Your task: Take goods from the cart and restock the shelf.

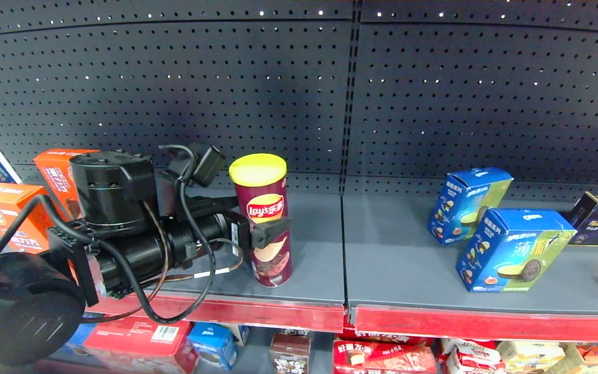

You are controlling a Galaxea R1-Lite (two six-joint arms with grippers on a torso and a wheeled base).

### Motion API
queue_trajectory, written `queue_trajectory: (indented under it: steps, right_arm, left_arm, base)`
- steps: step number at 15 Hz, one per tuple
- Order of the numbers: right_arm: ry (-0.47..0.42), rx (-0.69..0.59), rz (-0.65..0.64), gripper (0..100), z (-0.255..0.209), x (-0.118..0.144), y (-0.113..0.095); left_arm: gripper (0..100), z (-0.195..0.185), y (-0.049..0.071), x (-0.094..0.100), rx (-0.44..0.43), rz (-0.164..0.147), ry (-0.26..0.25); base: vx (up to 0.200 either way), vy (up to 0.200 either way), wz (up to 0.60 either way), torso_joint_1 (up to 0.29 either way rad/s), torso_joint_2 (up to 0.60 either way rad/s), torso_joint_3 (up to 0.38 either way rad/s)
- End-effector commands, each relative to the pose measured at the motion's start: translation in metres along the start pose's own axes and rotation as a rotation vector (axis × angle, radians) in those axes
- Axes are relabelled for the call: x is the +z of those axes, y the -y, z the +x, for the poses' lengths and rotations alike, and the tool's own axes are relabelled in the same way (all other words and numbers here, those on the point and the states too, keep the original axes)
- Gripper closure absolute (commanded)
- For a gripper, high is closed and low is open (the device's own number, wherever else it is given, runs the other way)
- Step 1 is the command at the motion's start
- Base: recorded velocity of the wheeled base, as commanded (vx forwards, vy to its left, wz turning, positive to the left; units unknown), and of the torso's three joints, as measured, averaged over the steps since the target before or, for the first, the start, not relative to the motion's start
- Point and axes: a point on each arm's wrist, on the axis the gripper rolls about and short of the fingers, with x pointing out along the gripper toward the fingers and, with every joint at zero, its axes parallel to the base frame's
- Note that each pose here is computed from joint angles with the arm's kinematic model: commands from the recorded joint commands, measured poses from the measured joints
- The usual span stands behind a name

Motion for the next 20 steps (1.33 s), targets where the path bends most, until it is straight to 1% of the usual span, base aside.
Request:
queue_trajectory:
  steps: [1, 6, 10, 12, 13, 14, 17, 19, 20]
  right_arm:
    - [0.0, 0.001, -0.001, 100, 0.0, 0.0, 0.0]
    - [-0.001, 0.003, -0.002, 100, 0.001, 0.0, 0.0]
    - [0.002, 0.006, 0.0, 100, 0.0, 0.001, 0.001]
    - [0.006, 0.007, 0.002, 100, 0.0, 0.004, 0.001]
    - [0.006, 0.009, 0.002, 100, 0.001, 0.008, 0.002]
    - [0.004, 0.022, 0.004, 100, 0.005, 0.014, 0.002]
    - [-0.004, 0.087, 0.002, 100, 0.02, 0.032, 0.004]
    - [-0.011, 0.163, 0.051, 100, 0.043, 0.058, 0.003]
    - [-0.019, 0.212, 0.068, 100, 0.053, 0.069, 0.002]
  left_arm:
    - [0, -0.009, 0.002, 0.003, -0.001, 0.003, 0.015]
    - [0, -0.036, 0.003, -0.005, 0.012, 0.0, 0.002]
    - [0, -0.048, -0.01, -0.01, 0.068, -0.009, -0.003]
    - [0, -0.062, -0.012, -0.01, 0.09, -0.012, 0.01]
    - [0, -0.073, -0.014, -0.011, 0.112, -0.014, 0.021]
    - [0, -0.084, -0.016, -0.008, 0.137, -0.012, 0.042]
    - [0, -0.111, -0.023, -0.007, 0.209, -0.014, 0.087]
    - [0, -0.131, -0.026, -0.009, 0.273, -0.015, 0.119]
    - [0, -0.137, -0.027, -0.012, 0.291, -0.017, 0.12]
  base:
    - [0.0, 0.0, 0.0, 0.0, 0.0, 0.0]
    - [0.0, 0.0, 0.0, 0.0, 0.0, 0.0]
    - [0.0, 0.0, 0.0, 0.0, 0.0, 0.0]
    - [0.0, 0.0, 0.0, 0.0, 0.0, 0.0]
    - [0.0, 0.0, 0.0, 0.0, 0.0, 0.0]
    - [0.0, 0.0, 0.0, 0.0, 0.0, 0.0]
    - [0.0, 0.0, 0.0, 0.0, 0.0, 0.0]
    - [0.0, 0.0, 0.0, 0.0, 0.0, 0.0]
    - [0.0, 0.0, 0.0, 0.0, 0.0, 0.0]
